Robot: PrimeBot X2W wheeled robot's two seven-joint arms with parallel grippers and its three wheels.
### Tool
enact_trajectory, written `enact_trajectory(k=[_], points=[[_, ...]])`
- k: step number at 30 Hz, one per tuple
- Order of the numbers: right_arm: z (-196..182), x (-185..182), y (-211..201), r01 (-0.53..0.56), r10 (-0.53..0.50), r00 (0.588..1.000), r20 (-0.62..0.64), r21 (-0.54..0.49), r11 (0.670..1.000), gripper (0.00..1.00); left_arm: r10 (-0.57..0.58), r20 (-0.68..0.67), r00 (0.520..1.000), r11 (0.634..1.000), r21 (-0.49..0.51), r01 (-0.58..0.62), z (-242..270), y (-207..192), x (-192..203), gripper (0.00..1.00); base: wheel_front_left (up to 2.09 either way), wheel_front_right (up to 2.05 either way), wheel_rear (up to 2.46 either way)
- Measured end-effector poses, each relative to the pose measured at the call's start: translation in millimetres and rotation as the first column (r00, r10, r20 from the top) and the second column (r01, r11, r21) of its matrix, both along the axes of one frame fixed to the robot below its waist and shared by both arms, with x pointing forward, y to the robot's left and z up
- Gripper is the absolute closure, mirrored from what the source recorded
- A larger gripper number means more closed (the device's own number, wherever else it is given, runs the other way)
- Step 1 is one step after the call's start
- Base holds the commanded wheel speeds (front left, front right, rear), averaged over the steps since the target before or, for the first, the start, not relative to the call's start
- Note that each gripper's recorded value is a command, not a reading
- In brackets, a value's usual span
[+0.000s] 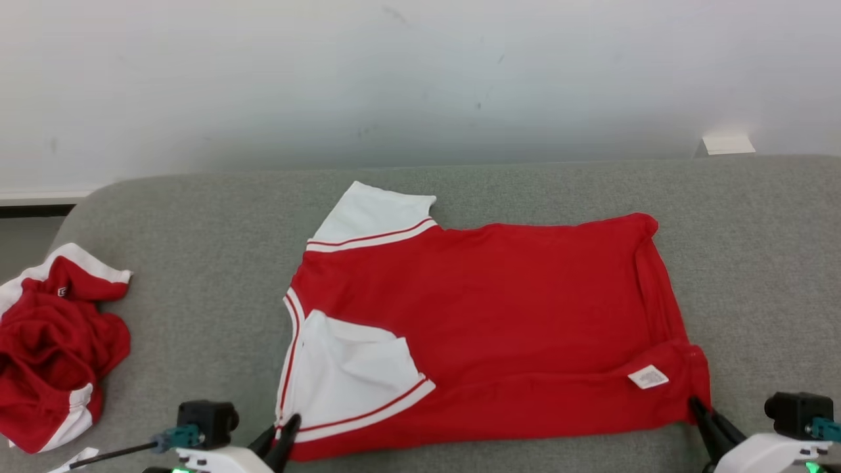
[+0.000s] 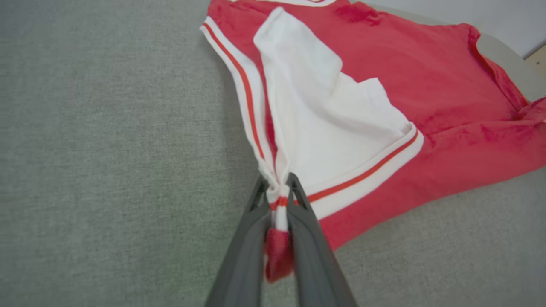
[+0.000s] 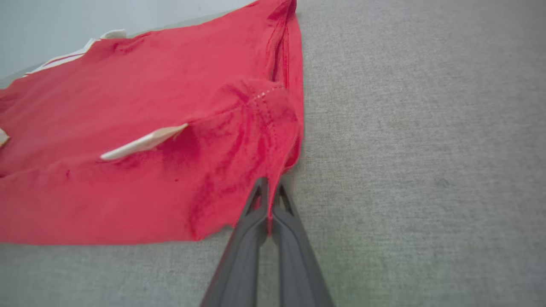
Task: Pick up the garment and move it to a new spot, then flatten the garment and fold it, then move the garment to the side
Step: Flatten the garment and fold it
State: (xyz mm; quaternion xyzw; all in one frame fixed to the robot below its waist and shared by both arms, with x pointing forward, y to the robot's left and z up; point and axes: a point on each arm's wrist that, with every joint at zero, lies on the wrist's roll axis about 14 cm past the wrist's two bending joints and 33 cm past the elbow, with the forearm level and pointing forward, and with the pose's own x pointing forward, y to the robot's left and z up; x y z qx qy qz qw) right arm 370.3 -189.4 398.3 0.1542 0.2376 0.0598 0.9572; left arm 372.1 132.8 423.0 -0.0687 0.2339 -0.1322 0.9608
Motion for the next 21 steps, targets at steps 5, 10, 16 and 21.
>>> enact_trajectory(k=[5,10,16,21], points=[[3,-25,-3,-0.014,0.017,0.999,-0.040,0.061,0.998,1.00,-0.004,-0.058,0.998,1.000,0.015,0.005,0,6,-20,1.00,0.00,0.00,0.00],[-4,-53,-18,-0.001,0.008,0.994,-0.107,0.063,0.998,1.00,-0.009,-0.133,0.991,1.000,0.028,0.013,-5,11,-42,1.00,0.00,0.00,0.00],[0,-71,-31,0.044,-0.033,0.989,-0.145,0.072,0.996,1.00,0.009,-0.182,0.983,0.999,0.035,-0.003,-5,19,-55,1.00,0.00,0.00,0.00],[-14,-90,-28,0.057,-0.038,0.971,-0.237,0.075,0.995,1.00,-0.006,-0.281,0.960,0.999,0.035,0.017,-23,19,-72,1.00,0.00,0.00,0.00]])
